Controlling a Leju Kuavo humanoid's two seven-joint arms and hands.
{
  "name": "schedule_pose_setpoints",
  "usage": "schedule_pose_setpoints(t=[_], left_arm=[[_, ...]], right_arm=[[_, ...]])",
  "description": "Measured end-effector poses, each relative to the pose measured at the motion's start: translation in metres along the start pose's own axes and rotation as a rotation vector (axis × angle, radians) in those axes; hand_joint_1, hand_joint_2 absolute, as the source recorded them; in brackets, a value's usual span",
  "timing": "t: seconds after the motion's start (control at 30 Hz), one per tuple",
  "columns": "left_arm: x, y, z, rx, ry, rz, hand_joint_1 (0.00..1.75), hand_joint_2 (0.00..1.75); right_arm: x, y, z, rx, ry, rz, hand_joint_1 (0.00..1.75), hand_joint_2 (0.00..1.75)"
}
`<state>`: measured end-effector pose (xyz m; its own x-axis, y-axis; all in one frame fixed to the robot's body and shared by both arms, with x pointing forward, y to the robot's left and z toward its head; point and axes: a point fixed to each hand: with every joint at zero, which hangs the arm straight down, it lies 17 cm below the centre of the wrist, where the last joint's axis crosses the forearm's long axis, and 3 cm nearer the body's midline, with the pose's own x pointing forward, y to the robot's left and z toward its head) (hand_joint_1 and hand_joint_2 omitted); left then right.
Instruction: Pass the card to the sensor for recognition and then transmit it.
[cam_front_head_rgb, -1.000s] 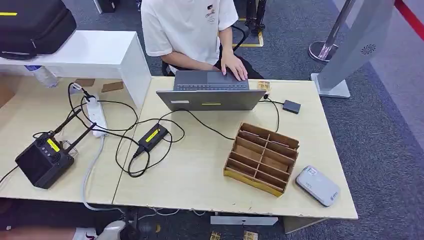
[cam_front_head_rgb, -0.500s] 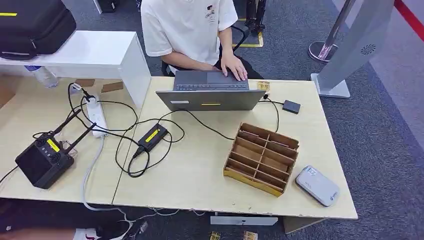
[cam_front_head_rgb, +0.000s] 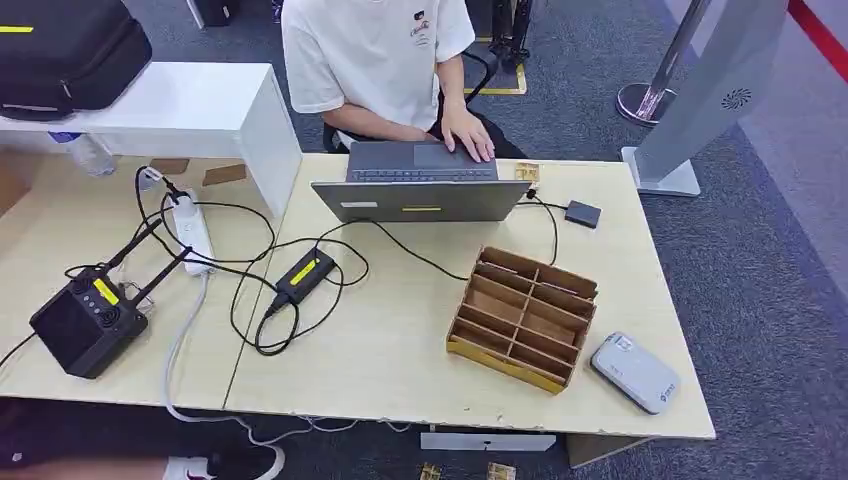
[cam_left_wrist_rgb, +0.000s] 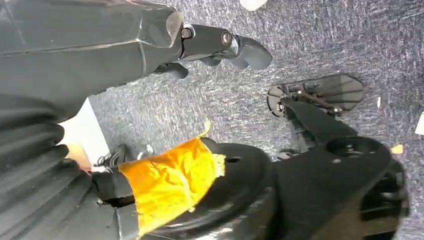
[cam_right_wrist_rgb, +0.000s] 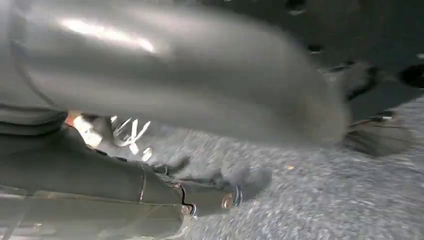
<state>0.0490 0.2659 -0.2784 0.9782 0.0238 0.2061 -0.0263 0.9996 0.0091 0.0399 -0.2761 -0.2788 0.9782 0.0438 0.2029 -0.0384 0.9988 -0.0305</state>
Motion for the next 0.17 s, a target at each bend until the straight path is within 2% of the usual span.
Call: schedule_pose_setpoints(t=[0.17], left_arm=[[-0.0086, -0.0012, 0.0023, -0.008, -0.014, -0.017, 1.75, 0.0]], right_arm=[[0.0062, 0.0019, 0.0008, 0.004, -0.031, -0.056, 1.75, 0.0]])
